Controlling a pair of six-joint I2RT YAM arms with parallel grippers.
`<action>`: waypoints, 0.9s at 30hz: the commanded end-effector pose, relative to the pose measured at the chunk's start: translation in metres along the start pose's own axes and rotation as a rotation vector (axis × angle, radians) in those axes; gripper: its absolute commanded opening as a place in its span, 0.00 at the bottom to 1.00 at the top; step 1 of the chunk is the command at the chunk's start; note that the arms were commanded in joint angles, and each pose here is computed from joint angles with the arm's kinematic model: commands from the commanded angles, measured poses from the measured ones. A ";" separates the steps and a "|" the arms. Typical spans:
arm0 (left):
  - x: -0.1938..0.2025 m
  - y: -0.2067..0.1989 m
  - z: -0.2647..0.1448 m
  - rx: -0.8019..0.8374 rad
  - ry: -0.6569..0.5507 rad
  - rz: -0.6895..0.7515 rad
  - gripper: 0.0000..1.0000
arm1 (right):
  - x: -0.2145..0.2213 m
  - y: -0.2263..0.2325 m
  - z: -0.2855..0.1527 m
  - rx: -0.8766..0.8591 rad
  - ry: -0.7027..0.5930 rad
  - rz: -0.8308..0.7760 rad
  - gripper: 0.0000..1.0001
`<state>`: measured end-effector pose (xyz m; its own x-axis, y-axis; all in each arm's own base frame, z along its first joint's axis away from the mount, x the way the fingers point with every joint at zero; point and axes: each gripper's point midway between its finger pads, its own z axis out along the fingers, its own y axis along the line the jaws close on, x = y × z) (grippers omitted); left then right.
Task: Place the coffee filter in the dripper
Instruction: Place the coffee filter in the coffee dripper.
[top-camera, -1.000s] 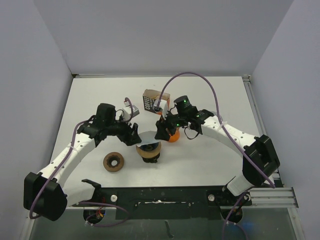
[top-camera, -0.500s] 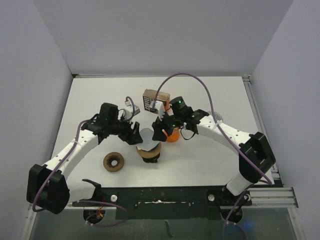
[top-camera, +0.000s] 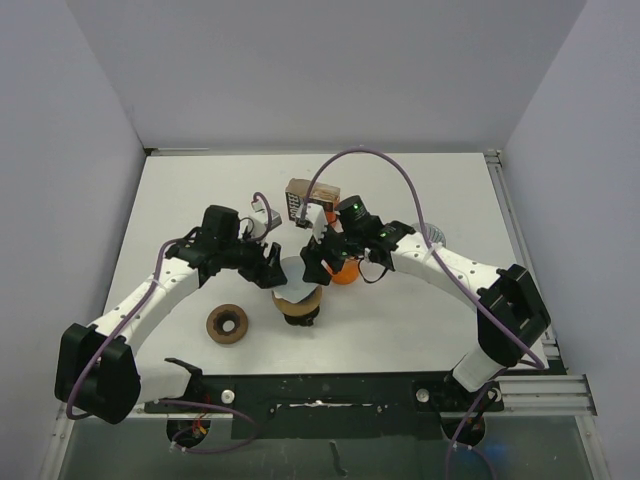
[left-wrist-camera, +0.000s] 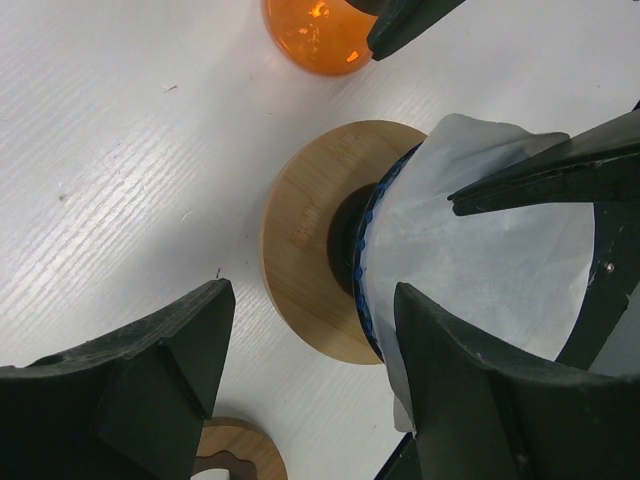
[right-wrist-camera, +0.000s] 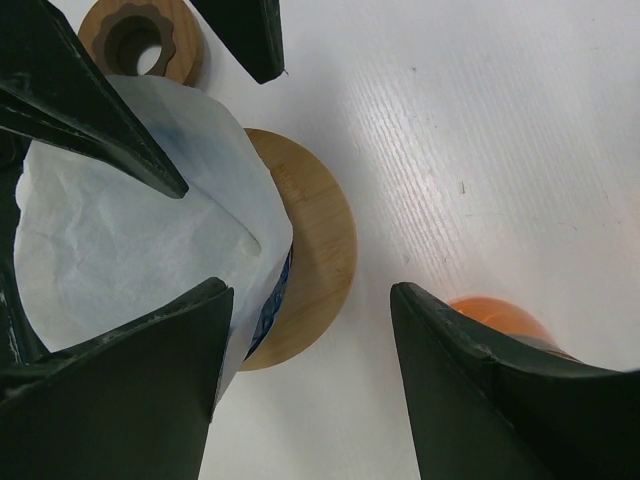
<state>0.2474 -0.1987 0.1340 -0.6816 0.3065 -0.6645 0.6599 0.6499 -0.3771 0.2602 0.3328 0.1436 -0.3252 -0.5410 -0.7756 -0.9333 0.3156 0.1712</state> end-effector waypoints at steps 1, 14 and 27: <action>-0.018 0.007 0.000 -0.036 -0.047 0.045 0.64 | -0.010 -0.012 0.001 0.073 -0.001 -0.027 0.65; -0.012 0.007 0.002 -0.032 -0.042 0.077 0.69 | -0.007 -0.016 0.003 0.105 0.012 -0.028 0.69; -0.026 -0.006 -0.007 0.017 -0.083 0.132 0.71 | -0.030 -0.006 -0.008 0.048 -0.043 -0.063 0.79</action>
<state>0.2515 -0.1987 0.1344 -0.6425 0.3330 -0.6901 0.6920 0.6391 -0.3359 0.2656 0.3313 0.1439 -0.3129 -0.5620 -0.7656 -0.9286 0.3503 0.1223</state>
